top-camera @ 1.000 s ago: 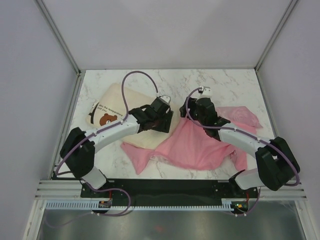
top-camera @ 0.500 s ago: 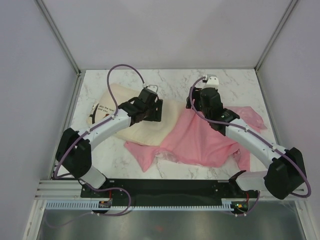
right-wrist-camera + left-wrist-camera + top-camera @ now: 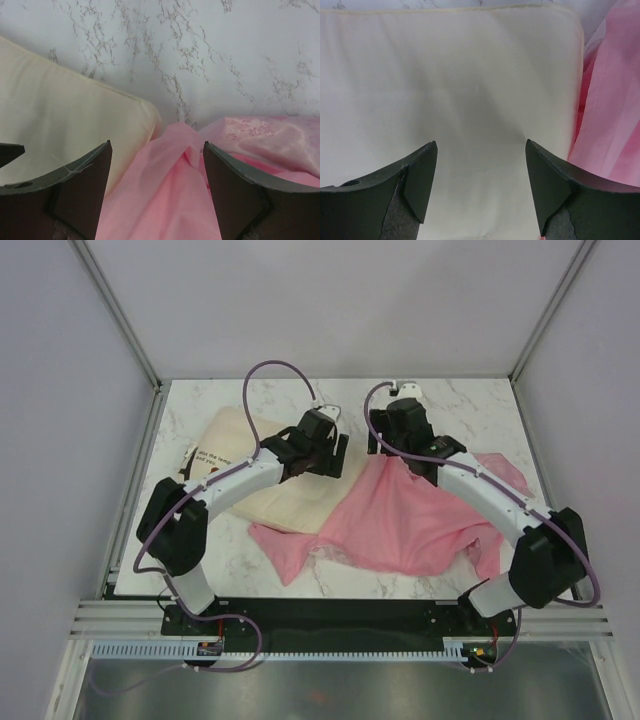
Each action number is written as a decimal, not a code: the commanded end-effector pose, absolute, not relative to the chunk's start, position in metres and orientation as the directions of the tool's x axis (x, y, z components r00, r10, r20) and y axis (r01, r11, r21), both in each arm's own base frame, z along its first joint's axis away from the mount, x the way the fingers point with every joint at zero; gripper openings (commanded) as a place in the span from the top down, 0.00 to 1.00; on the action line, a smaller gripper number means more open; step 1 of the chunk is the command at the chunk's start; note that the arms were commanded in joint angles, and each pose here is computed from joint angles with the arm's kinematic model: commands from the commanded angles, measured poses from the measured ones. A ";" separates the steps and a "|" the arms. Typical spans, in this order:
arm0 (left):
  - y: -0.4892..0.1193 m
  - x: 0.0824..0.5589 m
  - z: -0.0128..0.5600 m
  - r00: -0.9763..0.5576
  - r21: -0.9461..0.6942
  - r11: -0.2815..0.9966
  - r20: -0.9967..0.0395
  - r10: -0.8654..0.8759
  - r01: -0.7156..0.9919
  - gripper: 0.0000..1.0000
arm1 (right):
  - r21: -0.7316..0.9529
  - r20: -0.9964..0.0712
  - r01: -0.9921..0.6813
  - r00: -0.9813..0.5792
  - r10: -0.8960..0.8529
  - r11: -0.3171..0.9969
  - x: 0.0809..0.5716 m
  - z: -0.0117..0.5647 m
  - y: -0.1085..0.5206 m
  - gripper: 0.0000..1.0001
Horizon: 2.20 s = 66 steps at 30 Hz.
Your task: Put the pillow into the pillowcase
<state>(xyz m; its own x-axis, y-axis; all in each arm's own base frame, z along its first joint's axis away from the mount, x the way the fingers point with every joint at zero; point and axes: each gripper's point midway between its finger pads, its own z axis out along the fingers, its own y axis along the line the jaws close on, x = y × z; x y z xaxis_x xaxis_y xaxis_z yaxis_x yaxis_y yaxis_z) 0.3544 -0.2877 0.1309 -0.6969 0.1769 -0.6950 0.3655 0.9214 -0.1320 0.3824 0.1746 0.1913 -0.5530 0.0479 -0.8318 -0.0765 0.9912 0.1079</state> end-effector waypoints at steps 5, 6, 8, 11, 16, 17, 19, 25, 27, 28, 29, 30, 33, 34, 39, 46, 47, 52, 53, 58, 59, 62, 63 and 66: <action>-0.305 0.347 0.096 -0.731 -0.161 0.875 -0.630 0.264 0.456 0.25 | 0.088 -0.684 -0.114 -0.730 -0.023 0.990 0.393 0.112 0.180 0.19; -0.304 0.342 0.088 -0.745 -0.167 0.874 -0.609 0.273 0.457 0.26 | 0.088 -0.668 -0.114 -0.743 -0.027 0.990 0.392 0.102 0.181 0.25; -0.307 0.334 0.081 -0.761 -0.193 0.862 -0.585 0.282 0.469 0.30 | 0.071 -0.639 -0.093 -0.769 -0.026 0.993 0.387 0.085 0.176 0.57; -0.314 0.318 0.070 -0.787 -0.260 0.830 -0.539 0.300 0.494 0.44 | 0.056 -0.655 -0.053 -0.756 -0.003 0.997 0.378 0.075 0.163 0.94; -0.329 0.292 0.055 -0.799 -0.332 0.774 -0.489 0.348 0.540 0.70 | 0.114 -0.722 -0.006 -0.687 0.079 0.993 0.410 0.098 0.163 1.00; -0.333 0.288 0.054 -0.798 -0.338 0.766 -0.486 0.356 0.548 0.74 | 0.130 -0.739 -0.006 -0.668 0.093 0.992 0.421 0.110 0.167 1.00; -0.336 0.282 0.050 -0.796 -0.338 0.759 -0.480 0.370 0.557 0.75 | 0.140 -0.749 0.001 -0.654 0.107 0.990 0.431 0.117 0.169 1.00; -0.337 0.281 0.049 -0.798 -0.346 0.754 -0.472 0.375 0.559 0.83 | 0.245 -0.813 -0.052 -0.556 0.176 0.968 0.460 0.171 0.193 1.00; -0.342 0.279 0.055 -0.797 -0.370 0.738 -0.477 0.371 0.565 0.85 | 0.276 -0.819 -0.099 -0.545 0.181 0.956 0.466 0.186 0.206 1.00; -0.345 0.277 0.059 -0.796 -0.384 0.727 -0.479 0.370 0.569 0.85 | 0.283 -0.815 -0.111 -0.551 0.178 0.953 0.468 0.184 0.210 1.00; -0.347 0.275 0.061 -0.796 -0.391 0.722 -0.480 0.370 0.571 0.86 | 0.294 -0.814 -0.128 -0.553 0.178 0.947 0.469 0.187 0.215 1.00; -0.349 0.276 0.067 -0.792 -0.396 0.716 -0.489 0.365 0.574 0.86 | 0.305 -0.817 -0.156 -0.549 0.175 0.939 0.469 0.192 0.222 1.00; -0.358 0.280 0.086 -0.790 -0.424 0.703 -0.516 0.331 0.572 0.87 | 0.329 -0.810 -0.215 -0.565 0.158 0.919 0.457 0.194 0.244 1.00; -0.361 0.282 0.092 -0.791 -0.437 0.696 -0.522 0.319 0.569 0.87 | 0.342 -0.810 -0.236 -0.565 0.158 0.909 0.451 0.199 0.250 1.00; -0.362 0.311 0.114 -0.813 -0.473 0.724 -0.543 0.209 0.502 0.89 | 0.383 -0.794 -0.234 -0.577 0.190 0.894 0.412 0.202 0.253 1.00; -0.270 0.359 0.150 -0.782 -0.398 0.858 -0.624 0.006 0.324 0.44 | 0.355 -0.756 -0.168 -0.630 0.177 0.920 0.390 0.164 0.222 1.00; -0.261 0.359 0.148 -0.772 -0.369 0.881 -0.635 -0.006 0.296 0.27 | 0.360 -0.747 -0.167 -0.641 0.177 0.918 0.389 0.159 0.221 1.00; -0.173 0.385 0.155 -0.687 -0.237 0.971 -0.710 -0.155 0.025 0.00 | 0.384 -0.732 -0.180 -0.658 0.179 0.905 0.395 0.157 0.230 1.00; -0.153 0.384 0.147 -0.690 -0.229 0.973 -0.700 -0.184 -0.027 0.00 | 0.400 -0.728 -0.199 -0.662 0.179 0.895 0.395 0.161 0.235 1.00; -0.031 0.391 0.159 -0.557 -0.209 0.926 -0.749 -0.359 -0.315 0.00 | 0.419 -0.723 -0.226 -0.669 0.172 0.880 0.397 0.164 0.244 1.00; -0.018 0.391 0.160 -0.540 -0.205 0.916 -0.754 -0.373 -0.345 0.00 | 0.418 -0.723 -0.229 -0.670 0.169 0.879 0.397 0.163 0.245 1.00; 0.020 0.391 0.148 -0.533 -0.186 0.882 -0.736 -0.418 -0.434 0.00 | 0.420 -0.721 -0.245 -0.675 0.157 0.874 0.398 0.163 0.248 1.00; 0.036 0.390 0.142 -0.526 -0.202 0.861 -0.719 -0.454 -0.467 0.00 | 0.419 -0.718 -0.244 -0.678 0.155 0.874 0.398 0.162 0.249 1.00; 0.037 0.392 0.108 -0.574 -0.249 0.849 -0.645 -0.504 -0.466 0.00 | 0.414 -0.715 -0.248 -0.685 0.143 0.876 0.400 0.159 0.254 1.00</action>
